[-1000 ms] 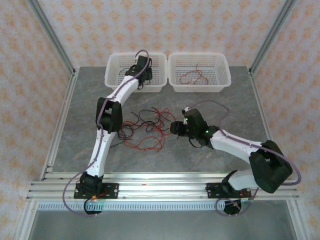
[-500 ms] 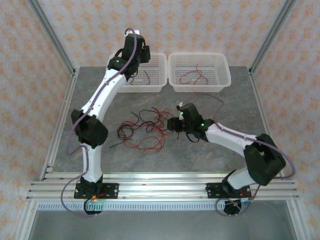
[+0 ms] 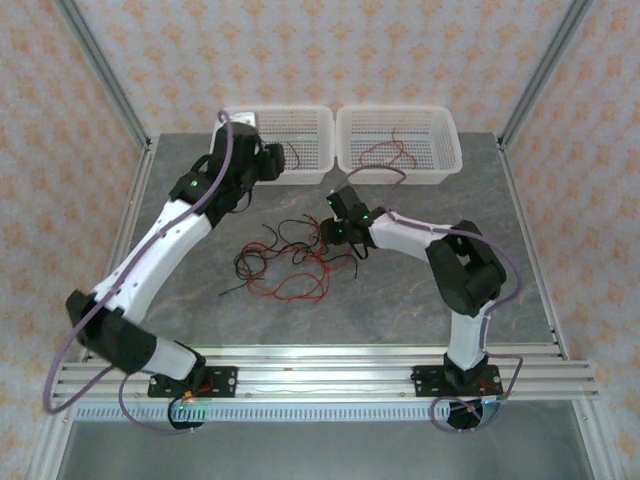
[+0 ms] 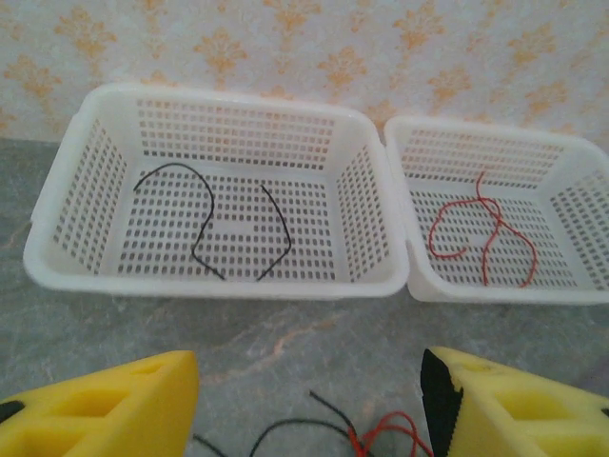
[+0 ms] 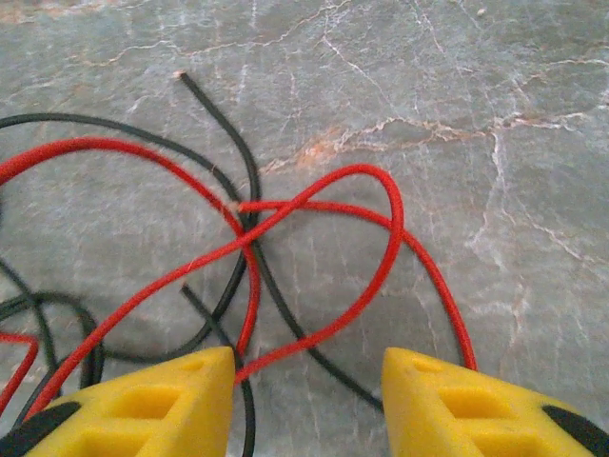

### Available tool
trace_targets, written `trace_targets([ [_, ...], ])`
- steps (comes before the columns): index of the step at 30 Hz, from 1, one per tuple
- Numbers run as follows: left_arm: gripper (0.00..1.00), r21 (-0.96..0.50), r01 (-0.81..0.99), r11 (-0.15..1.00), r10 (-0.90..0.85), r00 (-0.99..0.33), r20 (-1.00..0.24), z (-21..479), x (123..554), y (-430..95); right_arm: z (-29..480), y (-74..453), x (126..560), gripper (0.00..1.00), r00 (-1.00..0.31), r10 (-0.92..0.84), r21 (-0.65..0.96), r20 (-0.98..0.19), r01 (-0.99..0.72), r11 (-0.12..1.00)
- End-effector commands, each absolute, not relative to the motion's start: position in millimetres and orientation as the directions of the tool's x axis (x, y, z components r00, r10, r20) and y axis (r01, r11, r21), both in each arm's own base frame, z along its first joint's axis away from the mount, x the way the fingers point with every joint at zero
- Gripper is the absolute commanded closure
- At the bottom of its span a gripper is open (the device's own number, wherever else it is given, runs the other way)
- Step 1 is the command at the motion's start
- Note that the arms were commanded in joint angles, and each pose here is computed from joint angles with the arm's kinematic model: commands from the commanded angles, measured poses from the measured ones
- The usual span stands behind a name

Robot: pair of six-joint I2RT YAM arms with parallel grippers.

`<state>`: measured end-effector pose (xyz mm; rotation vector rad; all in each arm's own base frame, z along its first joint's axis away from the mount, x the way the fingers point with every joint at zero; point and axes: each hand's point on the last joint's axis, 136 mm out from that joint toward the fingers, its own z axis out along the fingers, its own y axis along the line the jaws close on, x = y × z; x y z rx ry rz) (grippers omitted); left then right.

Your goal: Untangle the cables

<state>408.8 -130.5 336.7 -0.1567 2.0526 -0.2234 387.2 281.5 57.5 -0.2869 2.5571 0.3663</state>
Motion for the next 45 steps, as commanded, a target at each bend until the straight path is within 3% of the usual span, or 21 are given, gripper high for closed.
trace_targets([
  [1, 0.34, -0.312, 0.018, 0.95, -0.281, -0.388, -0.878, 363.1, 385.3, -127.0, 48.5, 274.7, 404.8, 0.58, -0.842, -0.082, 0.174, -0.533, -0.203, 0.963],
  [8, 0.34, -0.295, -0.024, 0.955, -0.281, -0.38, -0.881, 354.3, 347.0, -102.1, 34.5, 278.4, 429.0, 0.63, -0.844, -0.022, 0.179, -0.536, -0.14, 0.974],
  [17, 0.34, -0.349, -0.027, 0.937, -0.33, -0.403, -0.854, 340.2, 320.0, -96.9, 56.6, 276.4, 431.6, 1.0, -0.822, 0.005, 0.196, -0.569, -0.129, 0.972],
  [31, 0.34, -0.429, 0.118, 0.896, -0.321, -0.495, -0.807, 265.4, 309.8, -163.4, 242.8, 274.8, 379.4, 1.0, -0.657, 0.006, 0.312, -0.754, -0.35, 0.883],
  [45, 0.34, -0.336, 0.432, 0.837, -0.15, -0.409, -0.9, 280.9, 313.9, -276.4, 299.3, 268.4, 343.7, 1.0, -0.589, 0.087, 0.408, -0.804, -0.438, 0.801],
])
